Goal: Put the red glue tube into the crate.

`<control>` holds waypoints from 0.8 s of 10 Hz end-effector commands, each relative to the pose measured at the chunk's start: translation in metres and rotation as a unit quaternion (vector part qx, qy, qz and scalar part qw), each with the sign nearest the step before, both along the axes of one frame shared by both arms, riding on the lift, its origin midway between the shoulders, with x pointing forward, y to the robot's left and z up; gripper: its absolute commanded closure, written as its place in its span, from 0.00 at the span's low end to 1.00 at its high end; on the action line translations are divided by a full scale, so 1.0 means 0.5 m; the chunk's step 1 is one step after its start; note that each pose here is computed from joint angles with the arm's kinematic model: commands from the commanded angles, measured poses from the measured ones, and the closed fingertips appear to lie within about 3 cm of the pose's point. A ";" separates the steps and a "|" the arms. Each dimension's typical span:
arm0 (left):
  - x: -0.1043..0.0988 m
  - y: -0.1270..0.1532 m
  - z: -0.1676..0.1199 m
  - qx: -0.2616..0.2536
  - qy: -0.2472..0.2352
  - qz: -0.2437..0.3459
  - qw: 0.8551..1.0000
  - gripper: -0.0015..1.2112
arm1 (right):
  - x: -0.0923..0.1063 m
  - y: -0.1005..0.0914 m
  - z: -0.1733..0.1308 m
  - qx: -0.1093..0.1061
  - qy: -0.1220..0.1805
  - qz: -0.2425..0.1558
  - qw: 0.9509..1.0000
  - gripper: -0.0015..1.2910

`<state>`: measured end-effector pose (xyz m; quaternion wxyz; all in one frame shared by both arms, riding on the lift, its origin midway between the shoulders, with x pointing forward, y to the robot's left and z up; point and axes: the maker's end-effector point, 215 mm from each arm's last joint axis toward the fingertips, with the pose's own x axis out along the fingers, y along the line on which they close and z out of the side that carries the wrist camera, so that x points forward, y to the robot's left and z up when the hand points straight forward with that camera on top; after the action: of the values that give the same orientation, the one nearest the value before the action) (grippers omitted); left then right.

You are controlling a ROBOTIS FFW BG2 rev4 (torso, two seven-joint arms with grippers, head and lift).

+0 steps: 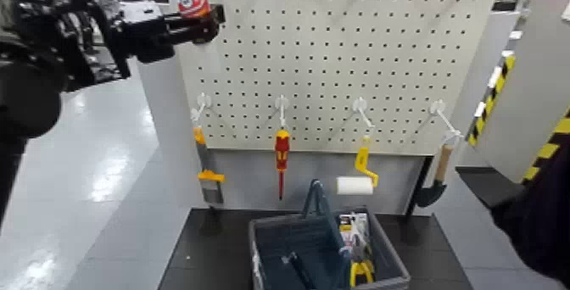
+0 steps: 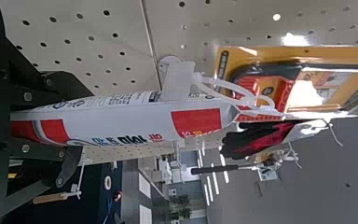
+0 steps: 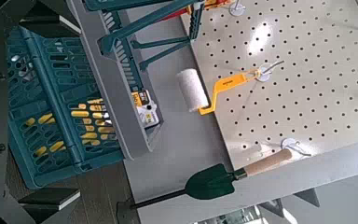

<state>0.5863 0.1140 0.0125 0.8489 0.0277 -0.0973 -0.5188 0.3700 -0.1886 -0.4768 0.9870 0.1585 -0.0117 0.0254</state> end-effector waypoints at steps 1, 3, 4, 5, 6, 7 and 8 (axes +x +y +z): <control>-0.050 -0.062 0.019 -0.008 -0.001 -0.036 0.999 0.98 | 0.000 0.004 0.000 0.002 0.000 0.000 1.000 0.08; -0.071 -0.131 -0.024 -0.015 0.028 -0.072 0.997 0.98 | 0.000 0.004 0.000 0.002 0.000 0.000 1.000 0.08; -0.080 -0.162 -0.051 -0.024 0.046 -0.085 0.995 0.98 | 0.000 0.005 0.000 0.002 0.000 0.000 1.000 0.08; -0.087 -0.187 -0.083 -0.026 0.067 -0.098 0.993 0.98 | 0.000 0.006 0.000 0.002 0.001 0.001 1.000 0.08; -0.092 -0.211 -0.113 -0.038 0.091 -0.111 0.989 0.98 | 0.000 0.007 0.000 0.003 0.001 0.001 1.000 0.08; -0.098 -0.229 -0.145 -0.043 0.109 -0.120 0.986 0.98 | 0.000 0.007 0.000 0.003 0.001 0.001 1.000 0.08; -0.102 -0.243 -0.178 -0.052 0.132 -0.126 0.982 0.98 | 0.000 0.007 0.000 0.003 0.000 0.001 1.000 0.08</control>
<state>0.5375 -0.0029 -0.0677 0.7858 -0.0868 -0.0219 -0.6120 0.3698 -0.1862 -0.4769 0.9868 0.1594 -0.0110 0.0274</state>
